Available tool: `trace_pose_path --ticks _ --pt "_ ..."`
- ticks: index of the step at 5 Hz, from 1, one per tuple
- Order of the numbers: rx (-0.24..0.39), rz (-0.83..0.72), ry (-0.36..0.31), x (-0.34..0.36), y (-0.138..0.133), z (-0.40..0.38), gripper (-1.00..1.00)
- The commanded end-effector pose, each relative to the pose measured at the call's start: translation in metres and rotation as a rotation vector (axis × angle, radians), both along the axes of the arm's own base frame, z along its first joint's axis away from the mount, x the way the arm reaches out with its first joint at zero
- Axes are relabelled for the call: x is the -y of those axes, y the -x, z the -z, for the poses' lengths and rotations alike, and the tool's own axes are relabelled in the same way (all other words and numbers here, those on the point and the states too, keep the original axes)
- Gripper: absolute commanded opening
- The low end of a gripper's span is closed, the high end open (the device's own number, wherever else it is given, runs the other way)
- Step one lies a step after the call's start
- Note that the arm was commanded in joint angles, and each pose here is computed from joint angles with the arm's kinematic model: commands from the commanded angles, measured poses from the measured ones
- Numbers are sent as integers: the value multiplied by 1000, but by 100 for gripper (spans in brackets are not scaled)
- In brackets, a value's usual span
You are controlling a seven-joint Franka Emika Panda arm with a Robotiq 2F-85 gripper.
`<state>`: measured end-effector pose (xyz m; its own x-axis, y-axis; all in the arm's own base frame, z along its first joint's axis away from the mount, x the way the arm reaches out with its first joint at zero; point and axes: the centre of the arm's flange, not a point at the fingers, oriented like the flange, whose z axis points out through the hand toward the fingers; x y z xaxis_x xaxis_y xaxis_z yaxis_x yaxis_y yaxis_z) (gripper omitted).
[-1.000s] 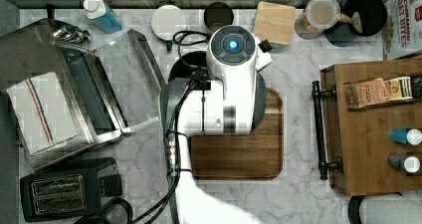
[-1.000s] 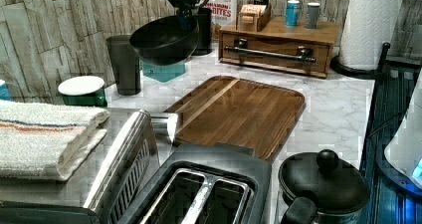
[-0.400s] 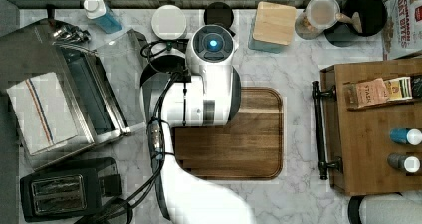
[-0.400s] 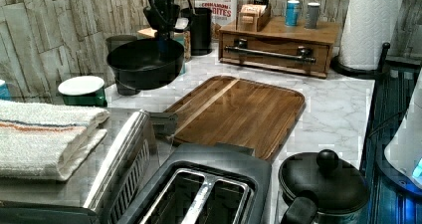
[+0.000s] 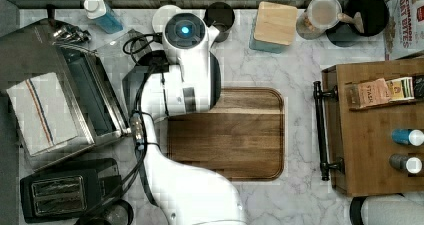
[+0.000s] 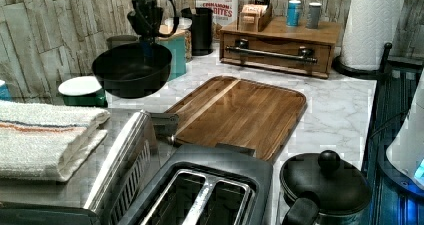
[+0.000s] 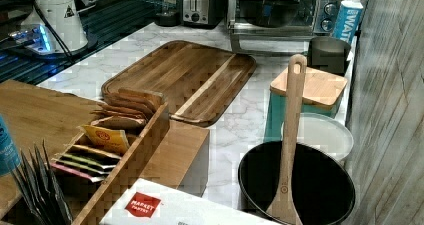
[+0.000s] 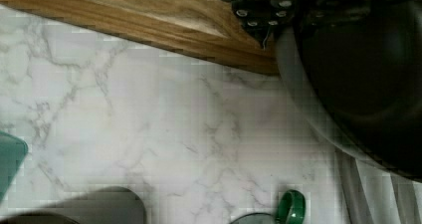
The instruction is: Put the bowl in the oven.
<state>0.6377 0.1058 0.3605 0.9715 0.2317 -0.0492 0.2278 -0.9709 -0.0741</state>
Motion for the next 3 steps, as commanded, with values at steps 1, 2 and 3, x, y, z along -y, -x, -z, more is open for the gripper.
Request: trace_pose_path --ticks 1,2,3 --pt "231 -299 -92 -114 -32 -87 -100" --pt "194 -372 -107 -133 -25 -74 -100" --pt "157 -419 -125 -153 -15 -54 -100"
